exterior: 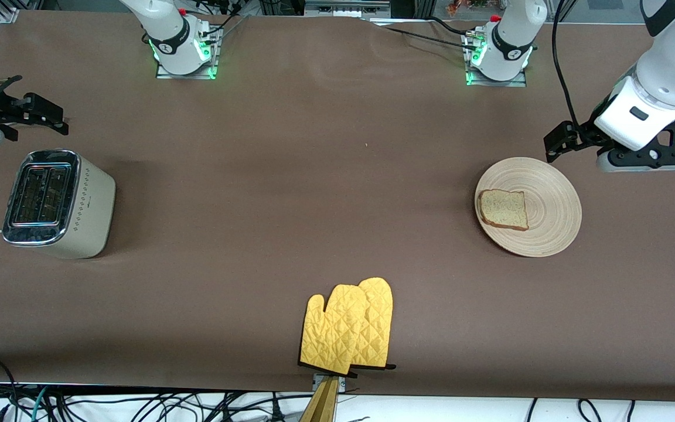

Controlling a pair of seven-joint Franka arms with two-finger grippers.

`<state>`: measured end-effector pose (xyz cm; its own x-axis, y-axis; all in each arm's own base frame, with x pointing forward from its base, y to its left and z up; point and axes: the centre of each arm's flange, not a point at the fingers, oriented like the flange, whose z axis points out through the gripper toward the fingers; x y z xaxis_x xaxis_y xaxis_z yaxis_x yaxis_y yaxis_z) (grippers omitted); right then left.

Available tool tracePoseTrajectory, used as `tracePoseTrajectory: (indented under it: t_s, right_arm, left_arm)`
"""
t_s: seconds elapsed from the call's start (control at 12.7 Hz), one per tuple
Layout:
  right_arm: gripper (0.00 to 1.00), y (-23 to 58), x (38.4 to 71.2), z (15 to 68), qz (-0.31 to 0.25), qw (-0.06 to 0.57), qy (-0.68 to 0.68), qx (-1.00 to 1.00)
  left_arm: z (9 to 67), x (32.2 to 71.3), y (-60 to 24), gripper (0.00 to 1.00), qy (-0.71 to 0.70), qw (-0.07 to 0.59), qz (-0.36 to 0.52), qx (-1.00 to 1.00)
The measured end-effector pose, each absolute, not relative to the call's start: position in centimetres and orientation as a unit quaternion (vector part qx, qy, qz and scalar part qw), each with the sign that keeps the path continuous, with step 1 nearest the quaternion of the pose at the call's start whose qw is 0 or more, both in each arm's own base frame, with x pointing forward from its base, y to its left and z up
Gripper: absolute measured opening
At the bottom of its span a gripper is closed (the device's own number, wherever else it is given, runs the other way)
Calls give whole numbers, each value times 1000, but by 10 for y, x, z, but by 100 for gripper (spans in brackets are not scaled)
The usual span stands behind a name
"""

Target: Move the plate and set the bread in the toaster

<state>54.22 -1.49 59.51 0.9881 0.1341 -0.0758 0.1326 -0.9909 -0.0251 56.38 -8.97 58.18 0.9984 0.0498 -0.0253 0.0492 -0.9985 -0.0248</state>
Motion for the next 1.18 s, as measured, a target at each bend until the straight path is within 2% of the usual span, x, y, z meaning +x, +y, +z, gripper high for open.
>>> tracePoseTrajectory:
  t_s: [0.24,0.47,0.71,1.18]
  right_arm:
    - [100,-15,542,595,39,10,-67,-997]
    - [100,-15,542,595,39,10,-66,-997]
    - [100,-15,542,595,39,10,-66,-997]
    - [100,-16,542,594,40,10,-66,-997]
  left_arm:
    - [573,569,-68,100,-42,13,23,-999]
    - [583,568,-7,100,-48,12,19,-999]
    - [577,565,44,100,-65,-19,30,-997]
    - [502,573,136,100,-69,-96,77,-990]
